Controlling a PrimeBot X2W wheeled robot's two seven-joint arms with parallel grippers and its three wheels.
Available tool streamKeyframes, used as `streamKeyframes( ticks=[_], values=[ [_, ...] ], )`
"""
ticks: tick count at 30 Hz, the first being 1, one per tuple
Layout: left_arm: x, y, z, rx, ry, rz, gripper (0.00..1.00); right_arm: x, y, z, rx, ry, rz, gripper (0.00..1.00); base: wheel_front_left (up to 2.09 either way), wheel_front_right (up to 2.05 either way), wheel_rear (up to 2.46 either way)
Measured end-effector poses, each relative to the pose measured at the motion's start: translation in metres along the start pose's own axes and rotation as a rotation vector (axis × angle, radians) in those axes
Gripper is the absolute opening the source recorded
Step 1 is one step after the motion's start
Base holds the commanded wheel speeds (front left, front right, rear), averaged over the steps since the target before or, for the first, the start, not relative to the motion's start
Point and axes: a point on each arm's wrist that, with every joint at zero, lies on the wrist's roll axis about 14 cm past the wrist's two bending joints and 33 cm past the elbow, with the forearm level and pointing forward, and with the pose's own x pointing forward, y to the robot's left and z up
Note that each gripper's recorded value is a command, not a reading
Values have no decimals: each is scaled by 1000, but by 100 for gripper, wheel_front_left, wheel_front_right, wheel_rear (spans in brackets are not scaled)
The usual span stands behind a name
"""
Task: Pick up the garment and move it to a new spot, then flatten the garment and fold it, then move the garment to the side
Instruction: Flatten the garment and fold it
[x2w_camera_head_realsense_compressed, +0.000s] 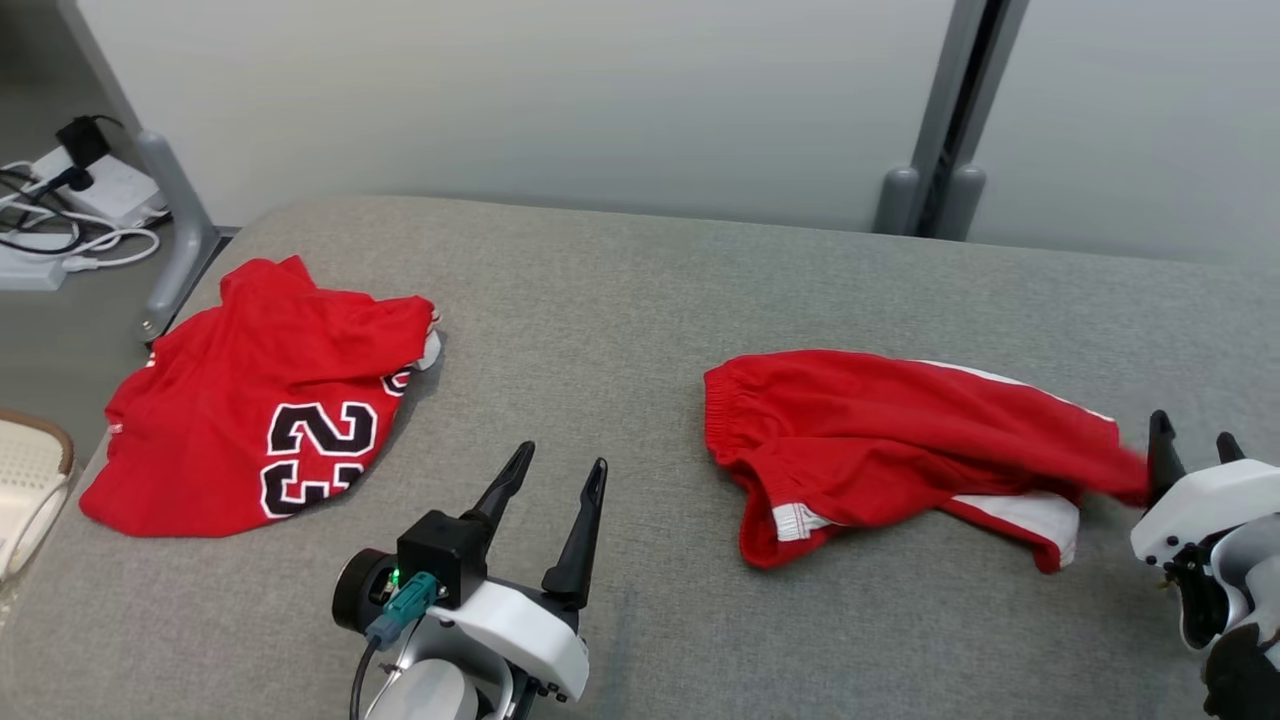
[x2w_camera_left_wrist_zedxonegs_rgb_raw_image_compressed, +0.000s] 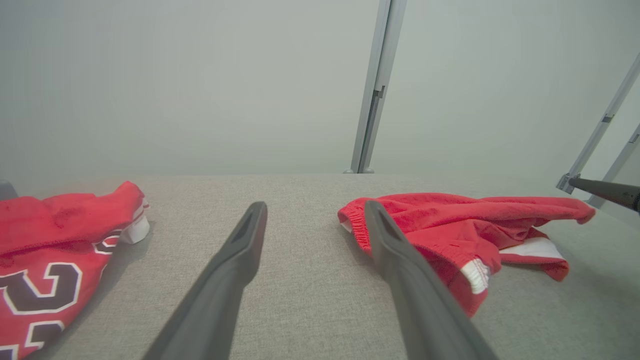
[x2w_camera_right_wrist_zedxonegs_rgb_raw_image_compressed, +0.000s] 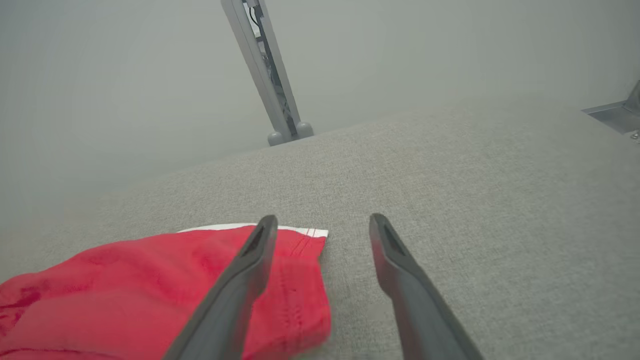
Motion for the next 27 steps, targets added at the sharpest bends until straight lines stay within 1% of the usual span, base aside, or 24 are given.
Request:
streamKeyframes(
  ticks=[4, 7, 11, 15, 18, 20, 23, 27],
  values=[
    [1, -10, -2, -1, 6, -28, 100, -8, -4, 4, 20, -18, -18, 100, 0, 0, 0],
    [3, -16, -1, 1, 1, -49, 100, -13, -3, 27, 17, -100, -7, 100, 0, 0, 0],
    [3, -26, 1, -12, -4, -75, 100, -29, 14, 44, 7, -204, 48, 100, 0, 0, 0],
    [5, -34, 6, -35, -20, -94, 100, -53, 28, 62, -37, -315, 108, 100, 0, 0, 0],
    [6, -40, 6, -51, -21, -102, 100, -76, 32, 63, -75, -365, 138, 100, 0, 0, 0],
    [6, -44, 5, -65, -16, -106, 100, -90, 30, 62, -87, -389, 139, 100, 0, 0, 0],
    [8, -49, 4, -78, -12, -111, 100, -107, 25, 57, -81, -408, 129, 100, 0, 0, 0],
    [10, -57, -3, -92, 12, -124, 100, -118, 17, 48, -65, -407, 100, 100, 0, 0, 0]
  ],
)
